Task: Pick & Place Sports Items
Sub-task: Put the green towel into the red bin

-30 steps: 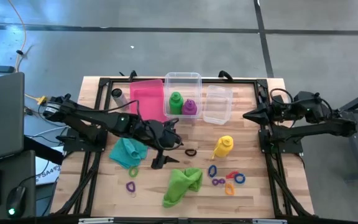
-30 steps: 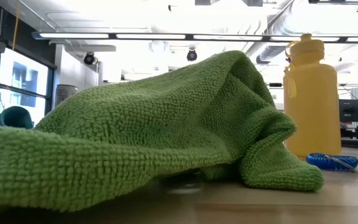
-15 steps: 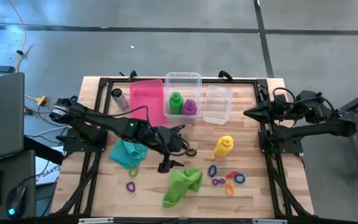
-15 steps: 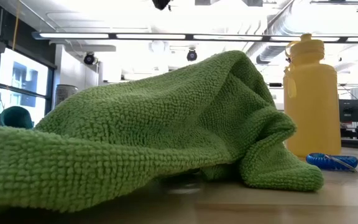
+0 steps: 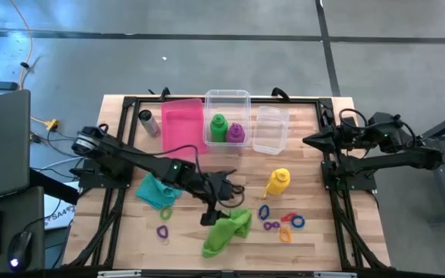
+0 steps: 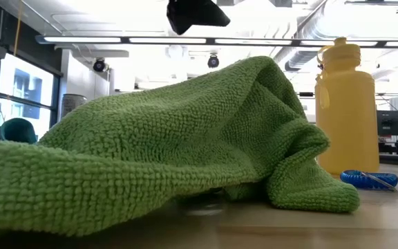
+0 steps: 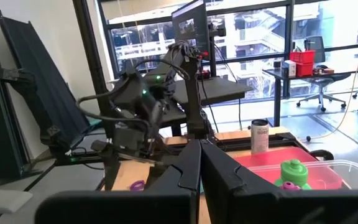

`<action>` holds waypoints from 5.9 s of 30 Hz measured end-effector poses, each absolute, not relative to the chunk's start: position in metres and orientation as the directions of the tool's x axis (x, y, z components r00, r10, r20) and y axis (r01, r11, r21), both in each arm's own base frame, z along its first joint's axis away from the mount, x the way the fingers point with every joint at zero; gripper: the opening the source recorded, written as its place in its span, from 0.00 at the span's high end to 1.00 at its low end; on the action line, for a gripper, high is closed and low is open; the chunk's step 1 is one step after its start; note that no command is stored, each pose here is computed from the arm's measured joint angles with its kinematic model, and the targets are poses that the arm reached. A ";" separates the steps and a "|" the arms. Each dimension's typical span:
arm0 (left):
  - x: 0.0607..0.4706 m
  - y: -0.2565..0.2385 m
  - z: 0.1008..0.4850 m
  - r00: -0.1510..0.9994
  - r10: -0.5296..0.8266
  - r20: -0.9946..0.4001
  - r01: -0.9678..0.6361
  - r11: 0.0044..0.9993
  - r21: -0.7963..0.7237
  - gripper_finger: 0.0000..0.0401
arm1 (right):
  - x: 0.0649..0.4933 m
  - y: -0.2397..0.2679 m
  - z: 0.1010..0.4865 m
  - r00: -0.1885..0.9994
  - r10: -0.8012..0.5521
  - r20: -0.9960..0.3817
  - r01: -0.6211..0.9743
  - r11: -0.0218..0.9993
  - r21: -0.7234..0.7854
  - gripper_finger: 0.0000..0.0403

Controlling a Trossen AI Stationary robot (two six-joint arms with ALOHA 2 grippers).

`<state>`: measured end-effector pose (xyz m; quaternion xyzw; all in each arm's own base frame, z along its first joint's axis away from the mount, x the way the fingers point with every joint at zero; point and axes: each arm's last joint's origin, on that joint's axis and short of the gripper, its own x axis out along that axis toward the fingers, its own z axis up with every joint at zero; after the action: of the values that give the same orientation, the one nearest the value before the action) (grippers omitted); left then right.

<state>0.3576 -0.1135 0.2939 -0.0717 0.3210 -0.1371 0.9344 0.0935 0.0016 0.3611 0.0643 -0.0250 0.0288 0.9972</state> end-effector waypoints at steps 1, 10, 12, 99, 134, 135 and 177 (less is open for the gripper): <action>0.358 -0.117 0.293 0.753 -0.314 -0.578 0.215 0.948 -0.235 0.17 | 0.093 0.002 0.361 0.997 0.054 0.052 -0.060 0.990 0.127 1.00; 0.367 -0.137 0.269 0.718 -0.349 -0.602 0.217 0.934 -0.282 0.17 | 0.094 0.002 0.361 0.997 0.055 0.050 -0.061 0.990 0.127 1.00; 0.372 -0.139 0.262 0.719 -0.350 -0.601 0.217 0.934 -0.285 0.17 | 0.094 0.002 0.361 0.997 0.054 0.050 -0.060 0.990 0.128 1.00; 0.241 -0.059 0.395 0.868 0.125 -0.480 -0.224 0.962 -0.155 1.00 | 0.093 0.002 0.362 0.996 0.055 0.065 -0.063 0.989 0.133 1.00; 0.229 0.105 0.369 0.384 0.692 -0.611 -0.805 0.575 0.146 1.00 | 0.093 0.000 0.362 0.998 0.016 0.064 -0.025 0.991 0.133 1.00; 0.232 0.109 0.365 0.370 0.691 -0.621 -0.810 0.567 0.149 1.00 | 0.093 0.000 0.362 0.998 0.016 0.065 -0.024 0.991 0.133 1.00; 0.279 0.172 0.266 0.193 0.386 -0.902 -0.751 0.650 0.117 0.89 | 0.093 0.001 0.362 0.998 0.027 0.064 -0.035 0.990 0.136 1.00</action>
<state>0.2787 0.1722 0.2659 -0.1787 0.5102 0.3783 0.7515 0.0934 0.0008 0.3621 0.0686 -0.0309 0.0155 0.9970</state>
